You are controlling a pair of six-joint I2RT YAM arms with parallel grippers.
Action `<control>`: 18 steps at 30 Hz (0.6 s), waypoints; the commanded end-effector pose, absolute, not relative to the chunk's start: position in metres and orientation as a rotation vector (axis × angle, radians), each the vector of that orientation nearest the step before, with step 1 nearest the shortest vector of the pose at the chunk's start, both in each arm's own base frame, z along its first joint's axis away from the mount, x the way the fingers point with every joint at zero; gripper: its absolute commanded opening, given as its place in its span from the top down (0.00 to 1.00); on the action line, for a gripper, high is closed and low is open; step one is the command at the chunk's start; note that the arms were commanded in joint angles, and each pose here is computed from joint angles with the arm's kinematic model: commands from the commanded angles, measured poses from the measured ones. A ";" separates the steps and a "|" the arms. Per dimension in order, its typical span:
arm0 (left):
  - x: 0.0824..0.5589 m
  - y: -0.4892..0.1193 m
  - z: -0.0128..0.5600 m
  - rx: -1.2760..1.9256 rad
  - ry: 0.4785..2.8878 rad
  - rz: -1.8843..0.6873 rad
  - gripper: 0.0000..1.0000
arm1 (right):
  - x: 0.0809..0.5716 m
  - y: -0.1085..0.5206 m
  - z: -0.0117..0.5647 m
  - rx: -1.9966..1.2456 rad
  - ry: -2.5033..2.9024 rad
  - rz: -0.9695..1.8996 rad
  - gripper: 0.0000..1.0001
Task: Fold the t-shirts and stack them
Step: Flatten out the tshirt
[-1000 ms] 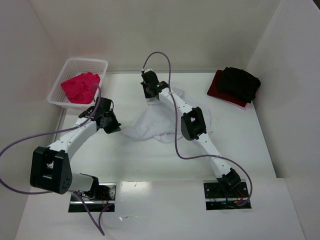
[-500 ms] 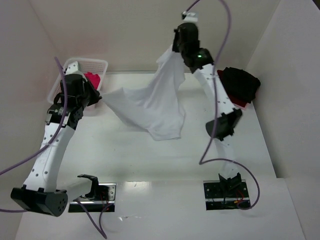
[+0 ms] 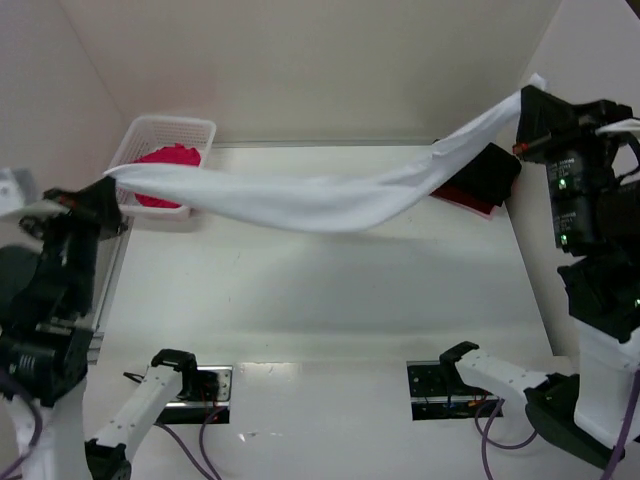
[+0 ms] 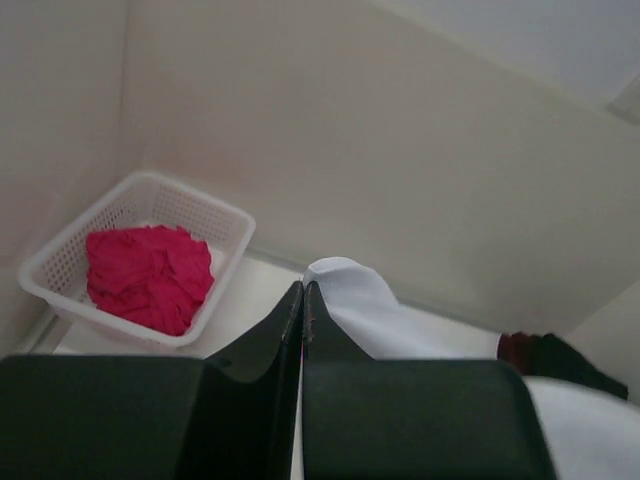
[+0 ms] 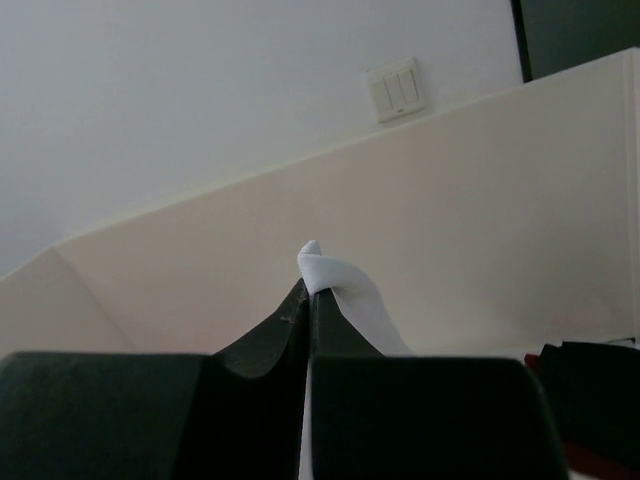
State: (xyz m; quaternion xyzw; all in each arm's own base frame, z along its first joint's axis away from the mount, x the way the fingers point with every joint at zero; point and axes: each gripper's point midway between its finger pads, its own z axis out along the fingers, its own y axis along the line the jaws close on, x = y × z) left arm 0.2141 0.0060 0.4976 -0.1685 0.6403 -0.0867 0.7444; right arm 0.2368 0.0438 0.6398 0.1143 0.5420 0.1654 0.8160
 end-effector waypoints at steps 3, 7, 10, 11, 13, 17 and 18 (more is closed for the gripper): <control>0.133 0.035 0.529 -0.447 1.206 -0.153 1.00 | 0.236 0.057 0.590 0.203 1.303 0.393 1.00; 0.129 0.035 0.529 -0.456 1.202 -0.166 1.00 | 0.236 0.061 0.581 0.178 1.332 0.399 1.00; 0.135 0.032 0.527 -0.446 1.226 -0.167 1.00 | 0.243 0.070 0.573 0.165 1.354 0.417 1.00; 0.135 0.032 0.527 -0.446 1.226 -0.167 1.00 | 0.243 0.070 0.573 0.164 1.354 0.417 1.00; 0.141 0.032 0.521 -0.446 1.245 -0.162 1.00 | 0.245 0.071 0.570 0.169 1.363 0.422 1.00; 0.160 0.017 0.492 -0.408 1.332 -0.207 1.00 | 0.260 0.078 0.556 0.157 1.400 0.402 1.00; 0.165 0.012 0.485 -0.407 1.353 -0.227 1.00 | 0.260 0.077 0.556 0.151 1.400 0.394 1.00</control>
